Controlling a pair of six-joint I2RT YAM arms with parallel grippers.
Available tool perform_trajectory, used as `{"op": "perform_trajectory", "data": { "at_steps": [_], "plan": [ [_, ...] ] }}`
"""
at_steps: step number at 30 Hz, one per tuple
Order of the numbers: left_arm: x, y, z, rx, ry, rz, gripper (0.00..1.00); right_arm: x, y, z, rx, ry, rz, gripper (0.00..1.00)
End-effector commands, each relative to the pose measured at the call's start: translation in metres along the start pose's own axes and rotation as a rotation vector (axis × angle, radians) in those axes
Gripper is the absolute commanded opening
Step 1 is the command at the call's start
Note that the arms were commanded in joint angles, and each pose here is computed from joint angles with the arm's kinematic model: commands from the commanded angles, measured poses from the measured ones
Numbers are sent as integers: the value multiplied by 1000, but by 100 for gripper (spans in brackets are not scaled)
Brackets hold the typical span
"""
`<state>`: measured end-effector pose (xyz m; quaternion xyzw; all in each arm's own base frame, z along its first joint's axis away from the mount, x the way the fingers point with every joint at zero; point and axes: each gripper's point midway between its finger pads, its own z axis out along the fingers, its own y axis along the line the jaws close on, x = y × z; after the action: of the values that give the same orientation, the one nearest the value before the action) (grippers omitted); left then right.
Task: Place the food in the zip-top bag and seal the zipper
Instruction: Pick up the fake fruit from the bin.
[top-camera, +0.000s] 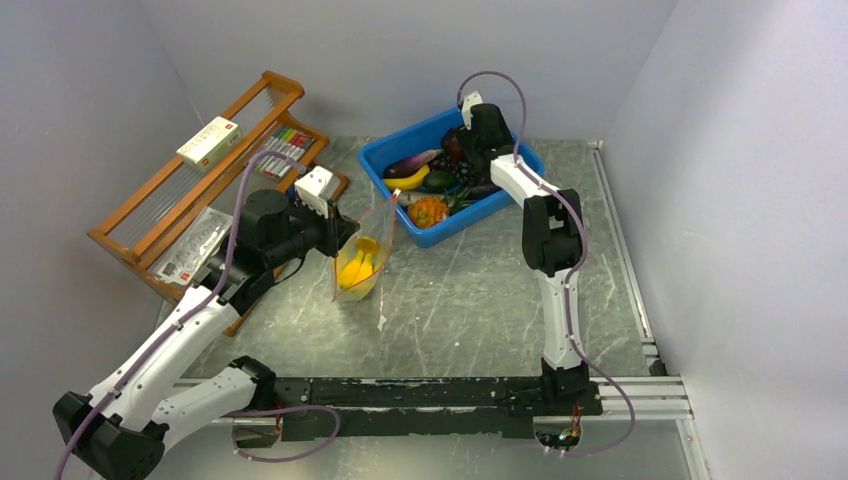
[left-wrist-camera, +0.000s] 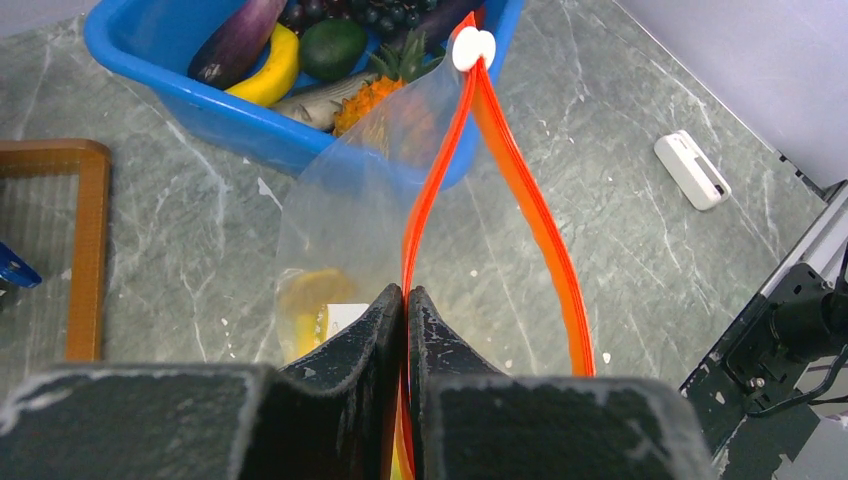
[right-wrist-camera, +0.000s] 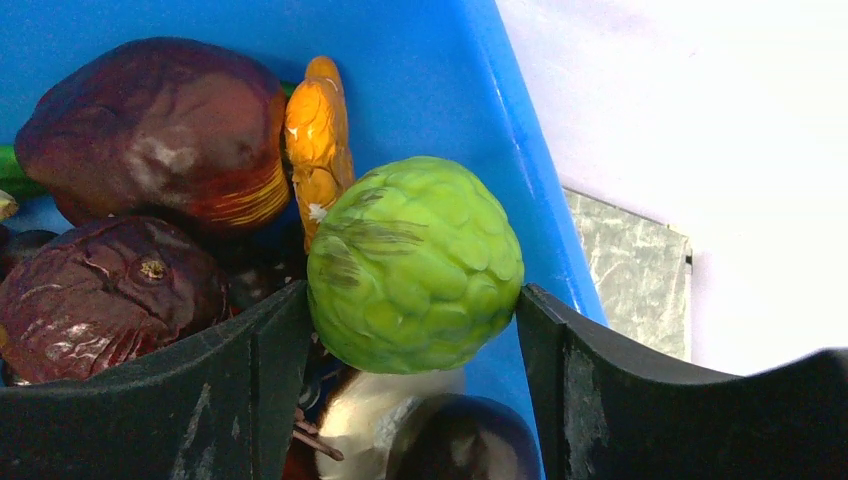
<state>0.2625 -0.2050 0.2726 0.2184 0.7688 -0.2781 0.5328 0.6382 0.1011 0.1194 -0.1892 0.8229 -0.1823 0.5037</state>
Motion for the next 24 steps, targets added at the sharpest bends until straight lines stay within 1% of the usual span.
{"op": "perform_trajectory", "data": {
  "at_steps": [1, 5, 8, 13, 18, 24],
  "plan": [
    [-8, 5, -4, -22, -45, 26, 7, -13, -8, 2, 29, -38, 12, 67],
    [-10, 5, -7, -30, -54, 32, 7, -18, -10, -11, 24, -73, 59, 59],
    [-9, 6, -6, -30, -53, 33, 7, -25, -14, -15, 34, -95, 89, 58],
    [-11, 6, -7, -31, -55, 35, 7, -26, -14, -25, 16, -88, 121, 56],
    [-12, 4, -9, -24, -66, 34, 7, -36, -23, -43, 15, -104, 146, 54],
    [-12, 4, -8, -28, -53, 30, 7, -50, -35, -72, 2, -126, 212, 54]
  ]
}}
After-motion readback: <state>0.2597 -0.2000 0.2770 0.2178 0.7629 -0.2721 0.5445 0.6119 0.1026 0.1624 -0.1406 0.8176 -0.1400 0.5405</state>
